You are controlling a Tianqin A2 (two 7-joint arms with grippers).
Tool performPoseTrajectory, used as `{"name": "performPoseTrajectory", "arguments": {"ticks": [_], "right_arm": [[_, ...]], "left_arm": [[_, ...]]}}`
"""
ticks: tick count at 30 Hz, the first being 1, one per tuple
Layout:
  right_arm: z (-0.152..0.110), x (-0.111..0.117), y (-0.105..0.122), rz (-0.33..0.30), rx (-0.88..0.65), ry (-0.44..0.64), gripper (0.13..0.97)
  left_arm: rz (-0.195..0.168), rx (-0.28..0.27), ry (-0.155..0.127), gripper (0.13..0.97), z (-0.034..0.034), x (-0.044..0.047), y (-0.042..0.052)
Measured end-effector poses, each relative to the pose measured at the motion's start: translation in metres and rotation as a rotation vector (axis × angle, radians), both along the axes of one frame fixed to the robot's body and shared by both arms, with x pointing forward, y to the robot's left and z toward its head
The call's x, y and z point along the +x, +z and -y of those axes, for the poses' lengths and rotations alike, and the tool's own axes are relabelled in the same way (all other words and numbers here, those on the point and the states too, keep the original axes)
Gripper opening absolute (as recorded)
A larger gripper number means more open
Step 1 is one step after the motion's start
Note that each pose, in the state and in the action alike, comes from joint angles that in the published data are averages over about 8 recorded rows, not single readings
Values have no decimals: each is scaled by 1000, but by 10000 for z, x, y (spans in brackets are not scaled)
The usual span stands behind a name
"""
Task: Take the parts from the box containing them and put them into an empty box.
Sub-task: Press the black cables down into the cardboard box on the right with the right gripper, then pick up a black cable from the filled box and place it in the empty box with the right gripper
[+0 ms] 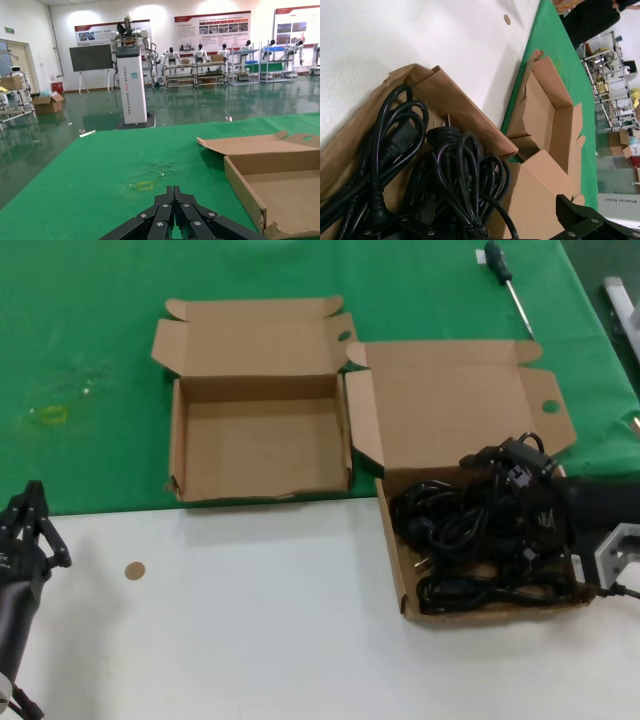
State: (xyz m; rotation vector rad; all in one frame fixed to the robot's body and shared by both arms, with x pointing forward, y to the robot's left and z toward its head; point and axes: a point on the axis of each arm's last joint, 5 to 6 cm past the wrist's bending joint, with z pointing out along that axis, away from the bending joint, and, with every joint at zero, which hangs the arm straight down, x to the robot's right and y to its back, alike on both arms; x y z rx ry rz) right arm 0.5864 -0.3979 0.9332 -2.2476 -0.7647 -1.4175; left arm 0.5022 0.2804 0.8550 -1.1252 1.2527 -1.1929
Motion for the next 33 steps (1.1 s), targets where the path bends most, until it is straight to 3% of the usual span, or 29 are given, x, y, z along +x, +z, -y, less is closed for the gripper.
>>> {"name": "performPoseTrajectory", "arguments": {"ticks": [9,13,21,30,33], "right_arm": [[4,43,-22,5,-25,11,769],[6,52,-22,-8,-22,6,769],[43,47,-36,-27,-25,-4,565],[103,-5,-69,-101,-5,-35,358],[115,-19,-73,-114,-5,-39,358]], "left_arm": [[0,0,0,152,0,0,0],[0,0,0,152,0,0,0],[0,0,0,152,0,0,0],[0,0,0,152,0,0,0],[0,0,0,152,0,0,0]]}}
